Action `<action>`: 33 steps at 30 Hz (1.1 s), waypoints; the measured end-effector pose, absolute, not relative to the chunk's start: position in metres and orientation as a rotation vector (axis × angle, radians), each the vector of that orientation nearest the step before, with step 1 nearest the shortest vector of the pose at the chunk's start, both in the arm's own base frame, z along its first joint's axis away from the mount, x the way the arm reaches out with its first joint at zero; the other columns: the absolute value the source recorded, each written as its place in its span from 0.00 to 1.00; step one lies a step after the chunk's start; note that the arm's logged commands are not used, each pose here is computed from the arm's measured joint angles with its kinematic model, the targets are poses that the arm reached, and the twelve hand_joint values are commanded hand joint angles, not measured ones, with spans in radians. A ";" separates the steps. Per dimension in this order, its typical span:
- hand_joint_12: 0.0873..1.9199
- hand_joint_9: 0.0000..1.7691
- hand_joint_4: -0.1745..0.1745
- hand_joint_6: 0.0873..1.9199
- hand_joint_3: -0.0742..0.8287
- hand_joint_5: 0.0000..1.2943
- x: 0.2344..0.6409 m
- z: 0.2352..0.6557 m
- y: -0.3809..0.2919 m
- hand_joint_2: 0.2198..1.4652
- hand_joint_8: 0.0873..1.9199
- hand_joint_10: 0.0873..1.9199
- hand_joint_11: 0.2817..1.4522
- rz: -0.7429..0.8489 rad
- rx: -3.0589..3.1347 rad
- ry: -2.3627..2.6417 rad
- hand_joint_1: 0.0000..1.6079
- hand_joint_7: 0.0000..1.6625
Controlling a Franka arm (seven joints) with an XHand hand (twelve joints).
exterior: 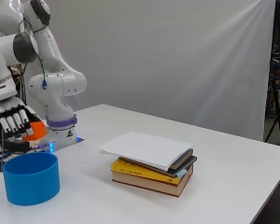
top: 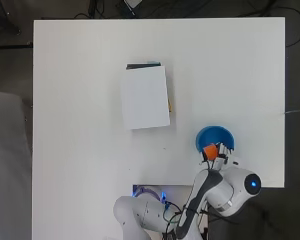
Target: Teleoperate dual arm-hand system to pick and place objects
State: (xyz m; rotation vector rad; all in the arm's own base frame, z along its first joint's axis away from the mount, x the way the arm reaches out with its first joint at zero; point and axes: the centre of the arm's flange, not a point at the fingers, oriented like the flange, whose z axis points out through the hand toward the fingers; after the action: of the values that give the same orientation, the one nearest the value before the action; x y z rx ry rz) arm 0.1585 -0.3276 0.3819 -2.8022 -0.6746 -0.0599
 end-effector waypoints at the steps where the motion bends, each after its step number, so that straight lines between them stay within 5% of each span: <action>1: 0.72 0.40 0.00 0.78 0.08 0.35 0.156 0.382 -0.328 0.93 0.95 0.98 0.21 -0.051 -2.813 -0.646 0.69 0.38; 3: 0.74 0.41 0.00 0.84 0.08 0.36 0.154 0.381 -0.332 0.94 0.92 0.98 0.22 -0.037 -2.829 -0.564 0.68 0.34; 18: 0.81 0.44 0.00 0.85 0.08 0.39 0.205 0.372 -0.372 0.93 0.88 1.00 0.26 0.029 -2.817 -0.446 0.69 0.33; 19: 0.62 0.41 0.16 0.64 0.07 0.34 0.207 0.371 -0.371 0.89 0.70 0.82 0.24 0.021 -2.813 -0.466 0.59 0.32; 21: 0.19 0.33 0.37 0.20 0.07 0.27 0.213 0.368 -0.369 0.76 0.23 0.29 0.19 0.016 -2.800 -0.532 0.32 0.29; 23: 0.02 0.36 0.47 0.02 0.08 0.29 0.217 0.367 -0.364 0.71 0.03 0.05 0.21 0.032 -2.790 -0.577 0.22 0.34; 28: 0.00 0.34 0.58 0.00 0.09 0.25 0.224 0.369 -0.348 0.70 0.00 0.00 0.19 0.095 -2.835 -0.424 0.09 0.30; 33: 0.00 0.25 0.59 0.00 0.07 0.17 0.248 0.387 -0.321 0.68 0.00 0.00 0.14 0.103 -2.864 -0.317 0.05 0.22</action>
State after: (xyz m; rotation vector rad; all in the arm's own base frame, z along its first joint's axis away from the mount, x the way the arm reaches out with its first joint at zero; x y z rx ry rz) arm 0.2485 -0.3206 0.3874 -2.8635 -0.3173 0.1031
